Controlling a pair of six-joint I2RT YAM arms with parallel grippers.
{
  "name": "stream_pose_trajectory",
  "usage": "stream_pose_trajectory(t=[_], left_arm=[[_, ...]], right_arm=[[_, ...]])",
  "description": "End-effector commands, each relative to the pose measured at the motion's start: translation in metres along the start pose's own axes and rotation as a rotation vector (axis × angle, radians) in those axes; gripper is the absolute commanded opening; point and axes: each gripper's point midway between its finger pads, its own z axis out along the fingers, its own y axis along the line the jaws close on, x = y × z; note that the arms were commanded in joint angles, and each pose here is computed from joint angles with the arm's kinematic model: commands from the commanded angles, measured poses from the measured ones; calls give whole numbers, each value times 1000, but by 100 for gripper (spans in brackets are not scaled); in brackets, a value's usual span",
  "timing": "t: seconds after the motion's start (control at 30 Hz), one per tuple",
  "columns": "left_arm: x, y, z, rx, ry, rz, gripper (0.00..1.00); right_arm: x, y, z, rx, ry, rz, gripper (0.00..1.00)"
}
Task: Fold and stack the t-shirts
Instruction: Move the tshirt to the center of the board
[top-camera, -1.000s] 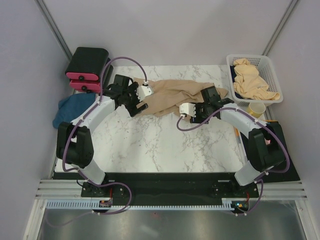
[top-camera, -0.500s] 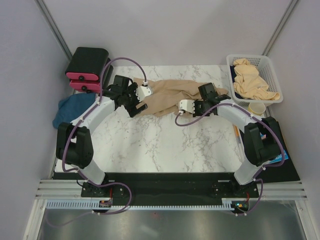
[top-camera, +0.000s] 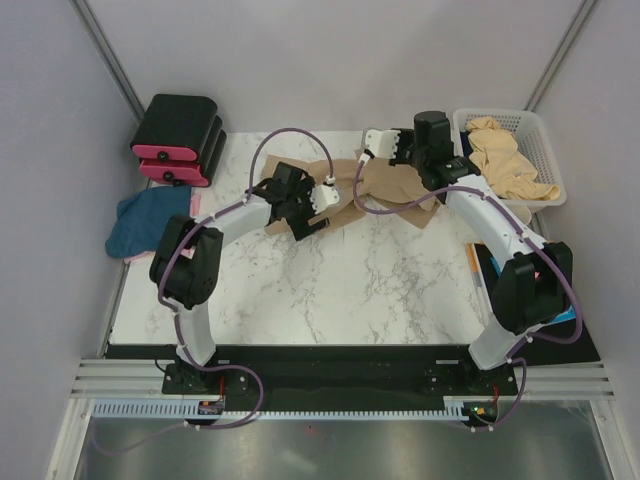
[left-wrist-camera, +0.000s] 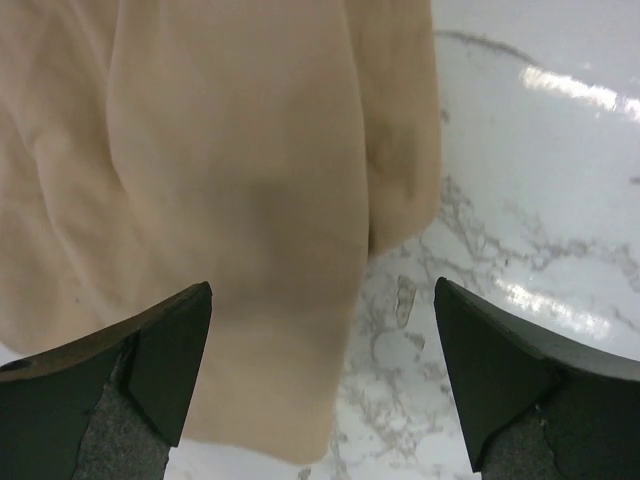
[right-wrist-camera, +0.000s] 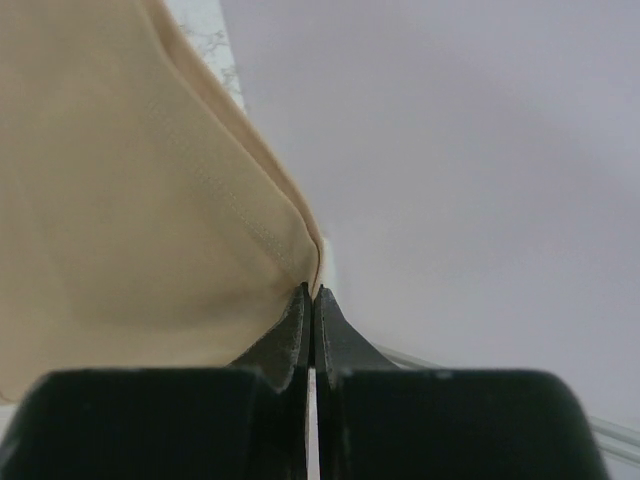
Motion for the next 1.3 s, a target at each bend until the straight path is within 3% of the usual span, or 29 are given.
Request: stream_pose_trajectory(t=[0.0, 0.2, 0.47, 0.8, 0.97, 1.03, 1.1, 1.13, 1.17, 1.2, 1.27], left_arm=[[-59, 21, 5, -130, -130, 71, 100], [-72, 6, -1, -149, -155, 145, 100], [-63, -19, 16, -110, -92, 139, 100], [-30, 11, 34, -314, 54, 151, 100], [-30, 30, 33, -424, 64, 158, 99], [-29, 33, 32, -440, 68, 174, 92], [-30, 35, 29, -450, 66, 177, 72], [-33, 37, 26, -459, 60, 174, 56], [-38, 41, 21, -475, 48, 173, 14], [-42, 45, 16, -494, 41, 172, 2], [-53, 53, 3, -524, 17, 174, 2]], right_arm=[[-1, -62, -8, 189, 47, 13, 0], [3, -80, -3, 259, 67, 33, 0], [4, -86, 2, 275, 59, 31, 0], [2, -100, 3, 302, 42, 40, 0], [3, -99, 1, 301, 38, 45, 0], [4, -101, -1, 305, 39, 47, 0], [5, -100, -3, 305, 41, 52, 0], [6, -100, -4, 305, 41, 52, 0], [7, -96, -2, 298, 43, 53, 0], [8, -96, -4, 300, 45, 52, 0], [10, -94, -5, 300, 50, 55, 0]])
